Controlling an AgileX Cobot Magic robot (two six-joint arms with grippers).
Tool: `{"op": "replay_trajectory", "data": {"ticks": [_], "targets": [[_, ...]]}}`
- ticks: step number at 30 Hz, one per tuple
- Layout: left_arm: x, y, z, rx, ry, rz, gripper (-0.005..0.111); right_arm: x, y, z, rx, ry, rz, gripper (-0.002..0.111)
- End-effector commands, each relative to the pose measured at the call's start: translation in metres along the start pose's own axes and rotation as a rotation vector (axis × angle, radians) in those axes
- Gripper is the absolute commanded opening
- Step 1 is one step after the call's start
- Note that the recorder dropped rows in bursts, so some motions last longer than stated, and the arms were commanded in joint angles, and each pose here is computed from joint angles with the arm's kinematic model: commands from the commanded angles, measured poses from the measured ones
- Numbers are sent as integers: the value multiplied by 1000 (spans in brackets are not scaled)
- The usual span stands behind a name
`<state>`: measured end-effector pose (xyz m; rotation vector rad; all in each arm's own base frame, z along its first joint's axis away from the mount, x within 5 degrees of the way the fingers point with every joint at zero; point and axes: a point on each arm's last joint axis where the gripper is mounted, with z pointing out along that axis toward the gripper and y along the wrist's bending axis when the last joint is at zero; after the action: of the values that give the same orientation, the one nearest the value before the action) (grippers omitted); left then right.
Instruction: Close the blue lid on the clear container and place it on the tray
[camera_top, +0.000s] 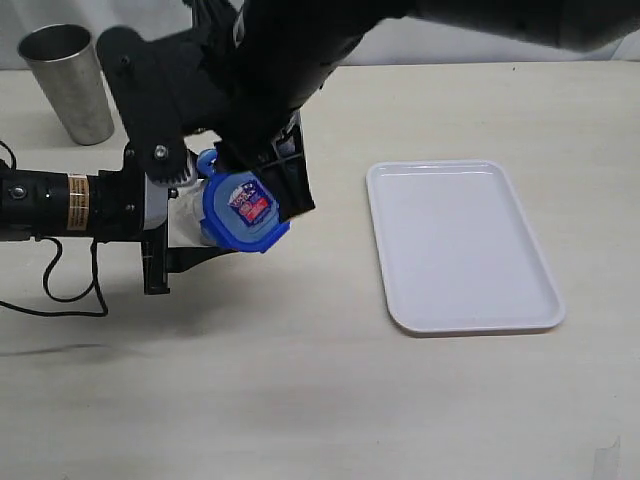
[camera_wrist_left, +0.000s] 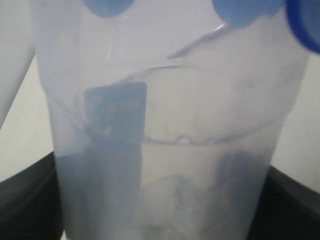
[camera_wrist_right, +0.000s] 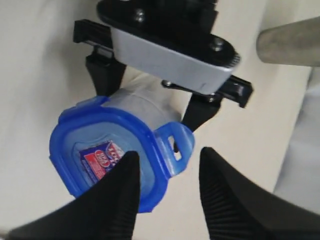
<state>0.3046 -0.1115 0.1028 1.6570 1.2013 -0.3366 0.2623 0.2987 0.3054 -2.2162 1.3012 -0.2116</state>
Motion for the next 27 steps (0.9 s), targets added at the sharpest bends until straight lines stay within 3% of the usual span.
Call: {"op": "replay_trajectory", "data": {"ticks": [1, 9, 27], "targets": [[-5, 3, -1, 1, -28, 52, 0, 2, 9, 18, -111, 36, -29, 38], [-5, 3, -1, 0, -29, 78, 0, 0, 3, 27, -47, 25, -77, 38], [-14, 4, -1, -15, -122, 77, 0, 1, 18, 62, -182, 50, -84, 38]]}}
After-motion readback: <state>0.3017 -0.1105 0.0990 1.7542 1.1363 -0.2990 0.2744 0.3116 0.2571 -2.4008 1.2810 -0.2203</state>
